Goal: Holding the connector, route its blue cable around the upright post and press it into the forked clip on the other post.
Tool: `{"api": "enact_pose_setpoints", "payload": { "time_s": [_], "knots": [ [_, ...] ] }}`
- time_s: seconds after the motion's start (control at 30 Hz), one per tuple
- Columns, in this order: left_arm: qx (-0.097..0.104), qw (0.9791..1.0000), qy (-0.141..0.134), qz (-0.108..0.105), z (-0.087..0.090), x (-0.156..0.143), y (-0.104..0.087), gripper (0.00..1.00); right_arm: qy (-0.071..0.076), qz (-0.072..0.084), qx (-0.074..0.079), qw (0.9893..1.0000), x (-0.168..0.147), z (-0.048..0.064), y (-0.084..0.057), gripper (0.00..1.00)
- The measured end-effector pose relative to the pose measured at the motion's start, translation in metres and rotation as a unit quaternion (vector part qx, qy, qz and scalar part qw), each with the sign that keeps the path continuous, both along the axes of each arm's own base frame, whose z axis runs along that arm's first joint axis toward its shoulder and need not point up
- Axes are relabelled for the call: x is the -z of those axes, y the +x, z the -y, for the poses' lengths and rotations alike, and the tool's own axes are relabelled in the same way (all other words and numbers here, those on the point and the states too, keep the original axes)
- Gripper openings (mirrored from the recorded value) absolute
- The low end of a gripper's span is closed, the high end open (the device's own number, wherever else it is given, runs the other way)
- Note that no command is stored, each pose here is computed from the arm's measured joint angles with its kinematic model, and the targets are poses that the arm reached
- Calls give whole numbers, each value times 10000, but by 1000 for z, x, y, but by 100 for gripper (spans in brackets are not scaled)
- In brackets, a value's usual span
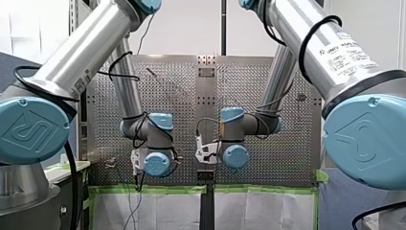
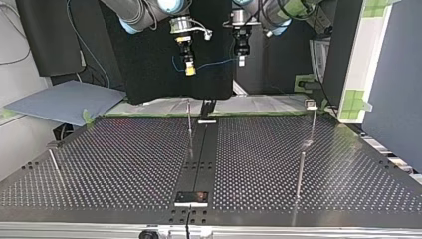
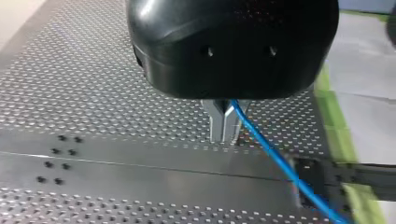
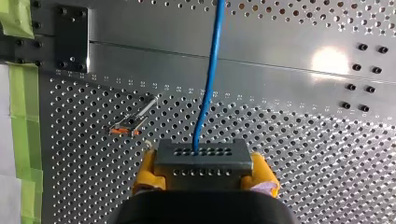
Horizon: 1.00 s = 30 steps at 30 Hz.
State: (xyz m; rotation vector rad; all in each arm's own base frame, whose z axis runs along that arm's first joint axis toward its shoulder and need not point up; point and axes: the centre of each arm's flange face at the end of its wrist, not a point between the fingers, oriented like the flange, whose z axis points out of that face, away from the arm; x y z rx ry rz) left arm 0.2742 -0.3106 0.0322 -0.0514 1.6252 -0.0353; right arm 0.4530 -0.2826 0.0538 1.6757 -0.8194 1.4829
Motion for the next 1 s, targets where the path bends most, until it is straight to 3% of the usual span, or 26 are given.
{"api": "enact_pose_setpoints", "payload": {
  "time_s": [0.3,0.43,0.53,0.77,1.0],
  "knots": [
    [-88,9999,32,-91,-4,9,1,3,19,24,67,10000,-1,5,-1,0],
    [-266,9996,-91,-78,-4,6,10,5,2,249,250,9994,-21,19,4,0],
    [-372,9991,-181,-54,-5,-2,16,5,2,437,294,9986,-39,27,8,0],
    [-663,9973,-325,45,-9,-28,32,5,63,779,173,9968,-74,39,12,0],
    [-977,9935,-516,265,-16,-65,67,5,-74,1002,46,9949,-118,55,20,0]
  ]
}}
